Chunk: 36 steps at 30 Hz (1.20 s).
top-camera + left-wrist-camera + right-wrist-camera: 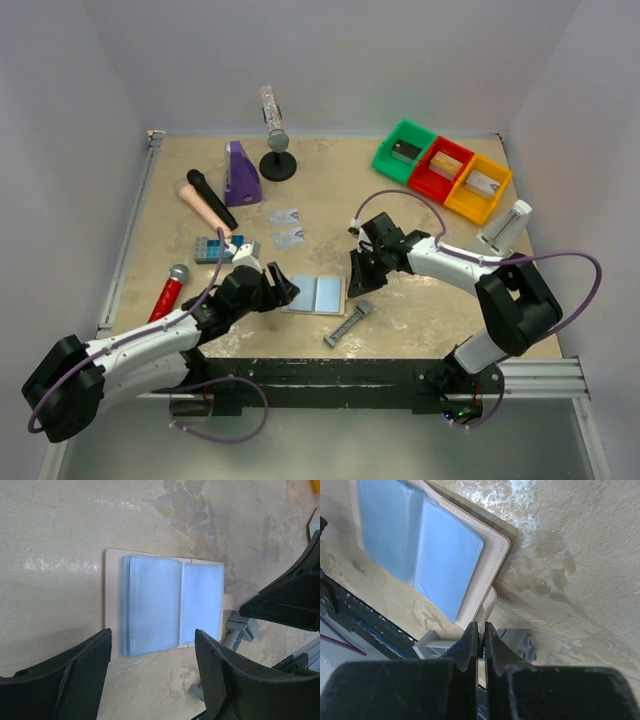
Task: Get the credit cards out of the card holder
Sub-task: Remove the credit card from the card holder.
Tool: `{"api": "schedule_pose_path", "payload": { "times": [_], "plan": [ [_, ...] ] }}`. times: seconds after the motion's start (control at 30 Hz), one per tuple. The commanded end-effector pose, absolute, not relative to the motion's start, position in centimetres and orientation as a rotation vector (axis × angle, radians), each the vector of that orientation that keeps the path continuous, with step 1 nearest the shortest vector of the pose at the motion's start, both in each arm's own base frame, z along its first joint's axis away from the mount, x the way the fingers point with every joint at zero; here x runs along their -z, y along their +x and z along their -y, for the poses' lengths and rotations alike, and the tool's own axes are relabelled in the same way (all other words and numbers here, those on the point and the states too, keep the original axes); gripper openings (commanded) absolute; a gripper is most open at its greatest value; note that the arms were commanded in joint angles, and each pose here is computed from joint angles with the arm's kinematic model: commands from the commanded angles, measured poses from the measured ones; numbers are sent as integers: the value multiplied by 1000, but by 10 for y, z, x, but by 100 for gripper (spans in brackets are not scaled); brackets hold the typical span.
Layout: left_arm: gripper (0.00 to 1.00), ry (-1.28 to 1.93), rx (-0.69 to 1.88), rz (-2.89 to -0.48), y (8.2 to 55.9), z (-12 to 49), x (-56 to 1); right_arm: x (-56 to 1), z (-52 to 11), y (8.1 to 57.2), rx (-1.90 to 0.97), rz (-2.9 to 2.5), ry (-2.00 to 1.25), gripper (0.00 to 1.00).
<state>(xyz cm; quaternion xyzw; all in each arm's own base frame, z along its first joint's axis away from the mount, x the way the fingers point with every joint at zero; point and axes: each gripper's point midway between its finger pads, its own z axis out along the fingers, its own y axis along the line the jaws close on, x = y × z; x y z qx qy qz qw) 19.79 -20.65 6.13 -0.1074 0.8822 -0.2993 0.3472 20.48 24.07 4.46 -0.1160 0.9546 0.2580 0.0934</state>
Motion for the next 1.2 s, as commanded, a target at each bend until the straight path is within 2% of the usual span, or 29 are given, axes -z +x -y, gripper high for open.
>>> {"api": "schedule_pose_path", "payload": {
  "times": [0.0,0.63,1.17],
  "plan": [
    [71,-199,886,-2177,215,231,-98,-52,-248,206,-818,-2789,-361,0],
    [58,-154,880,-2239,215,242,-67,-58,-256,208,-883,-2759,-357,0],
    [59,-208,787,-2299,207,223,-42,-57,-257,208,-887,-2763,-345,0]
  ]
}}
